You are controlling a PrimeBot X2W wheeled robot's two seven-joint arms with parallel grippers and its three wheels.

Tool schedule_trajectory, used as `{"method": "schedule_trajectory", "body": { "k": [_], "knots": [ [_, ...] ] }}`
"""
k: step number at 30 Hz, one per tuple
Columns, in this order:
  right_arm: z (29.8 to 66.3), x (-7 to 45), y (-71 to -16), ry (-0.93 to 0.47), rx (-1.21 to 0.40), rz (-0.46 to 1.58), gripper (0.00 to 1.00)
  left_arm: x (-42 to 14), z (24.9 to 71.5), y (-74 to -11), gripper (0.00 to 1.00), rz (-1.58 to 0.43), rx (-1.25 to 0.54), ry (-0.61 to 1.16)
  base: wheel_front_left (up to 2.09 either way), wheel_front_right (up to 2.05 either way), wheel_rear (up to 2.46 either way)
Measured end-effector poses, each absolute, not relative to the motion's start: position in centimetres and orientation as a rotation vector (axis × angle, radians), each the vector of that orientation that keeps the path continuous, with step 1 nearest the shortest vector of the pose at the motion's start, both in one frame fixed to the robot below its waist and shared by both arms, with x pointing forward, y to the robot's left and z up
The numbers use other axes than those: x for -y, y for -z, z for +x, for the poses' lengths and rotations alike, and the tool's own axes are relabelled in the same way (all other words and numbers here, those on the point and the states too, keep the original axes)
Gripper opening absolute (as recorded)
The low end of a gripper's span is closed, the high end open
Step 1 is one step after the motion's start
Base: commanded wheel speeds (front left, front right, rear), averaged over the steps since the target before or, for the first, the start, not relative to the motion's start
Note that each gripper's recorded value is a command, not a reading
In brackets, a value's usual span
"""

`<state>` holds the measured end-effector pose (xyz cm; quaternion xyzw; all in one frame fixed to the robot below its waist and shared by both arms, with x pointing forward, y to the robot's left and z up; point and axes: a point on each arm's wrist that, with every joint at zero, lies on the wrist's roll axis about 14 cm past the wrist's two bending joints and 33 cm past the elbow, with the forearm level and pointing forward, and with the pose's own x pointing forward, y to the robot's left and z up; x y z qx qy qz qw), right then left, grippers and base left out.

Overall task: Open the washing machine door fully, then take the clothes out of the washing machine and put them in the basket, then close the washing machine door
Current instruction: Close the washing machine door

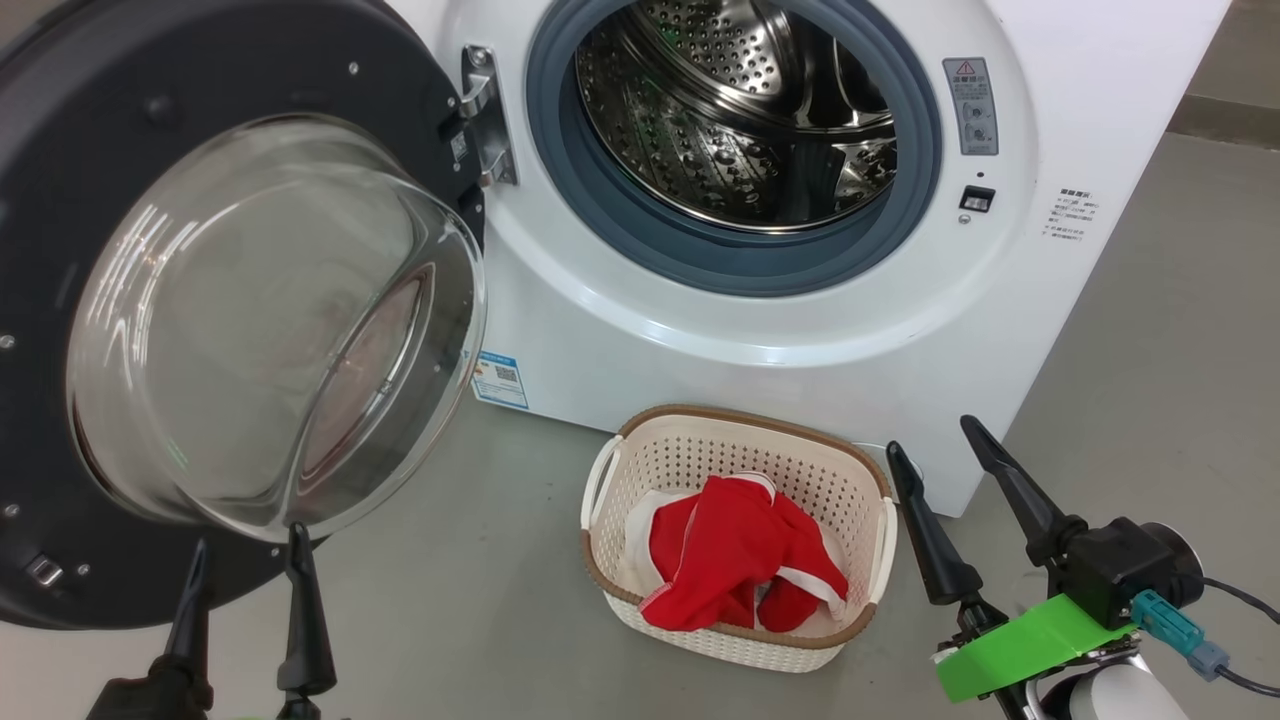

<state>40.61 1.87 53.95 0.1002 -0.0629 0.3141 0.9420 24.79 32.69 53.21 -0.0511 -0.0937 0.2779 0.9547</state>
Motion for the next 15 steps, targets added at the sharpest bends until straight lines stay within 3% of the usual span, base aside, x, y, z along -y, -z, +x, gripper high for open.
{"method": "schedule_trajectory", "body": {
  "k": [1, 2, 3, 4, 11, 15],
  "knots": [
    [40.6, -1.9, -54.0, -0.641, 0.128, 0.204, 1.0, -32.7, 24.8, -53.2, 1.0, -0.104, 0.191, -0.563, 0.0, 0.0, 0.0],
    [40.6, -1.9, -54.0, -0.641, 0.128, 0.204, 1.0, -32.6, 24.8, -53.2, 0.76, -0.104, 0.191, -0.562, 0.0, 0.0, 0.0],
    [40.5, -1.8, -54.0, -0.641, 0.129, 0.204, 1.0, -32.6, 24.9, -53.2, 0.3, -0.105, 0.19, -0.561, 0.0, 0.0, 0.0],
    [40.5, -1.8, -54.0, -0.64, 0.129, 0.204, 1.0, -32.6, 24.9, -53.1, 0.0, -0.106, 0.188, -0.559, 0.0, 0.0, 0.0],
    [40.5, -1.5, -53.9, -0.632, 0.127, 0.206, 1.0, -32.8, 25.0, -54.0, 0.0, -0.095, 0.212, -0.568, 0.0, 0.0, 0.0],
    [40.5, -1.3, -53.9, -0.628, 0.125, 0.204, 1.0, -34.4, 25.3, -57.4, 0.0, -0.051, 0.311, -0.592, 0.0, 0.0, 0.0]
  ]
}}
